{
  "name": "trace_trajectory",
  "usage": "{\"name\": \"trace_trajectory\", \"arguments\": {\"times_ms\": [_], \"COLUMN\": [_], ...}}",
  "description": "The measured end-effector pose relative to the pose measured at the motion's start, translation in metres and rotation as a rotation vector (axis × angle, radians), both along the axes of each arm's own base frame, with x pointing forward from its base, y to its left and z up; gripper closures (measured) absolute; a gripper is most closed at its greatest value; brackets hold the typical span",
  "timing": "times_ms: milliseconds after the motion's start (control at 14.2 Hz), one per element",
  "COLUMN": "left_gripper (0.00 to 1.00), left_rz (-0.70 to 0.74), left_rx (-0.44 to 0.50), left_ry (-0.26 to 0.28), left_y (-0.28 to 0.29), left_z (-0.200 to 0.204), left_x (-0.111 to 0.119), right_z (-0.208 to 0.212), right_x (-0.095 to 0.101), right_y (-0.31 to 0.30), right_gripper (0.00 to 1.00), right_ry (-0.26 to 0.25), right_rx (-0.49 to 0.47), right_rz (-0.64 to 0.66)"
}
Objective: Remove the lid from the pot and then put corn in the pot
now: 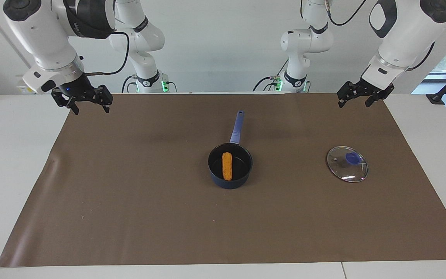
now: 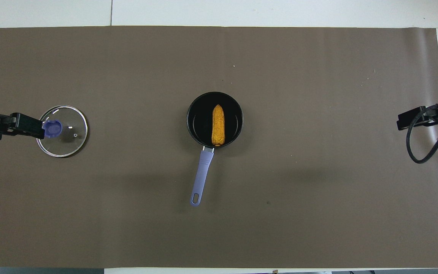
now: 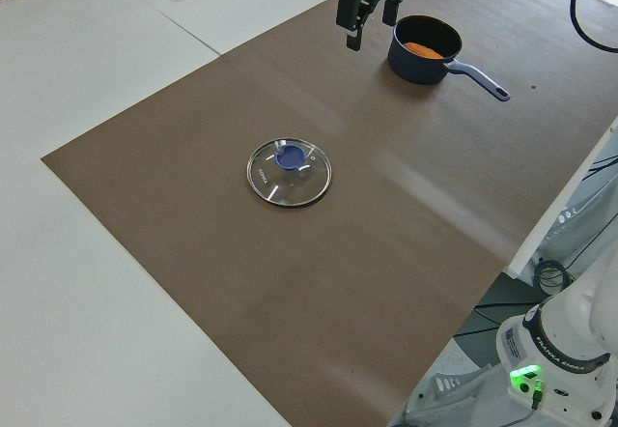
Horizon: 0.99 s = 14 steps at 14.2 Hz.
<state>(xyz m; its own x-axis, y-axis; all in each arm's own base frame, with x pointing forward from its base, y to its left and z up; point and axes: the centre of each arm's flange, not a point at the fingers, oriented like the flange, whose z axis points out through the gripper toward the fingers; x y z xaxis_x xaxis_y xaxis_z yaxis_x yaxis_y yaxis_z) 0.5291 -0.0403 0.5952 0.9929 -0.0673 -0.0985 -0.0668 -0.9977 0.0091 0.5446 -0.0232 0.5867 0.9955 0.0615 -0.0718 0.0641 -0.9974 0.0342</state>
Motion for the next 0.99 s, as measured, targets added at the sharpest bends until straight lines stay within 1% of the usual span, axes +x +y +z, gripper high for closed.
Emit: {"name": "trace_trajectory", "arguments": {"times_ms": [565,988], "left_gripper": [0.0,0.0], "left_rz": [0.001,0.001], "left_rx": [-0.001,-0.001], "left_ry": [-0.014,-0.014], "left_y": [0.0001,0.0001], "left_z": [0.0002,-0.0004], "left_x": [0.0017,0.0019], "right_z": [0.0,-0.0001], "right_x": [0.0,-0.0005], "right_y": [-0.0002,-0.0067], "right_gripper": [0.0,0.0], "right_ry": [0.0,0.001], "right_rx": [0.0,0.0], "right_rz": [0.0,-0.012]}}
